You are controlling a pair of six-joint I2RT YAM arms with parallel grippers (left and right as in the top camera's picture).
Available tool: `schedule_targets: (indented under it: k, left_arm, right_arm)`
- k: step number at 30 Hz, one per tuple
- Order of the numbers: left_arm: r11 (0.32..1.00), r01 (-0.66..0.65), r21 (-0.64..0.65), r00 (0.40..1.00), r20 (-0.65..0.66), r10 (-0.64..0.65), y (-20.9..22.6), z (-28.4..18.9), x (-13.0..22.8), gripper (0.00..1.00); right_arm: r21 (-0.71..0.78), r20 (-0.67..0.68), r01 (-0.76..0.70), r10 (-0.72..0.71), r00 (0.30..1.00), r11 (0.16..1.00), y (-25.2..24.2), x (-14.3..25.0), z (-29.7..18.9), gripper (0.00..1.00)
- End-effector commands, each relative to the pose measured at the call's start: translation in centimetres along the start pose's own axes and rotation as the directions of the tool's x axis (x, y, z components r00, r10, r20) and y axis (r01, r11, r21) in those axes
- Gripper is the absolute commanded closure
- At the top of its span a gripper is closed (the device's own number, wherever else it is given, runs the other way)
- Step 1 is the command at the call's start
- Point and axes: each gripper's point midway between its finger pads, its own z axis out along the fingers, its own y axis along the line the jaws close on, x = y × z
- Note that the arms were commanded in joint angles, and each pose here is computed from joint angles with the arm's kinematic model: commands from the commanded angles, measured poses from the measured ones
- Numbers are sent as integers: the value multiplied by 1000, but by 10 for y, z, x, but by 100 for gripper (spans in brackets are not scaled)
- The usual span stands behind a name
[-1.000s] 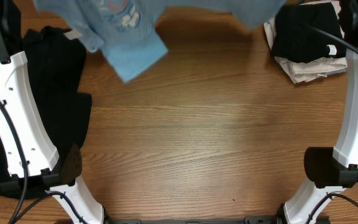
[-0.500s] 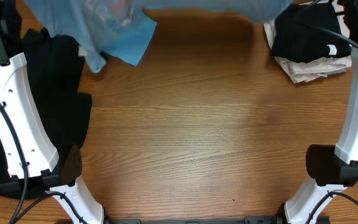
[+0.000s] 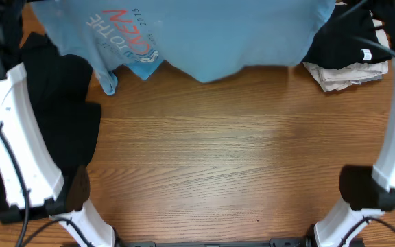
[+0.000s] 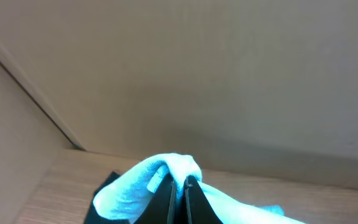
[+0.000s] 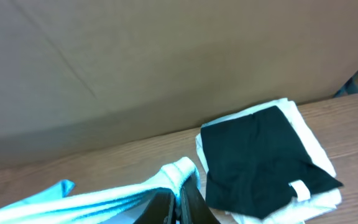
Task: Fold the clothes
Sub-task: 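Swing the held shirt forward and lay it flat with both grippers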
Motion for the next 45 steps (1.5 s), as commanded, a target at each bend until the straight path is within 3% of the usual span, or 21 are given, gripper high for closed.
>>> schedule_targets:
  k: [1,6,11,17,23,31,35,39,42,45]
  left_arm:
    - [1000,0,-27,980,200,5,8,-107,-49,96]
    - [999,-11,-40,957,291,22,11,-178,-60,96]
    - [998,-19,-62,941,336,39,15,-208,-64,96]
    - [997,-18,-79,954,296,41,17,-171,-64,96]
    - [992,-11,-122,967,253,42,23,-92,-64,96]
    - [993,7,-118,951,308,30,21,-2,-75,96]
    - [994,33,-108,915,404,13,20,-2,-97,96]
    - [995,47,-93,847,531,10,18,-37,-130,96]
    - [996,22,-85,812,583,32,15,-65,-145,96]
    - [996,4,-91,820,571,49,14,-76,-143,96]
  right_arm:
    - [-9,179,-6,8,984,1000,-5,-31,-102,96]
    - [-16,236,0,4,972,1000,-7,-25,-169,96]
    - [-17,269,19,-14,963,1000,-7,-23,-195,96]
    - [-11,241,23,-19,970,1000,-6,-28,-164,96]
    - [-2,183,22,-21,983,1000,-5,-33,-96,96]
    - [-12,308,59,-52,950,998,3,-75,-33,96]
    - [-32,448,62,-41,893,998,10,-109,-49,96]
    - [-45,544,65,-31,839,997,14,-132,-72,96]
    - [-49,568,67,-27,822,997,15,-138,-79,96]
    - [-46,546,66,-30,837,997,14,-132,-74,96]
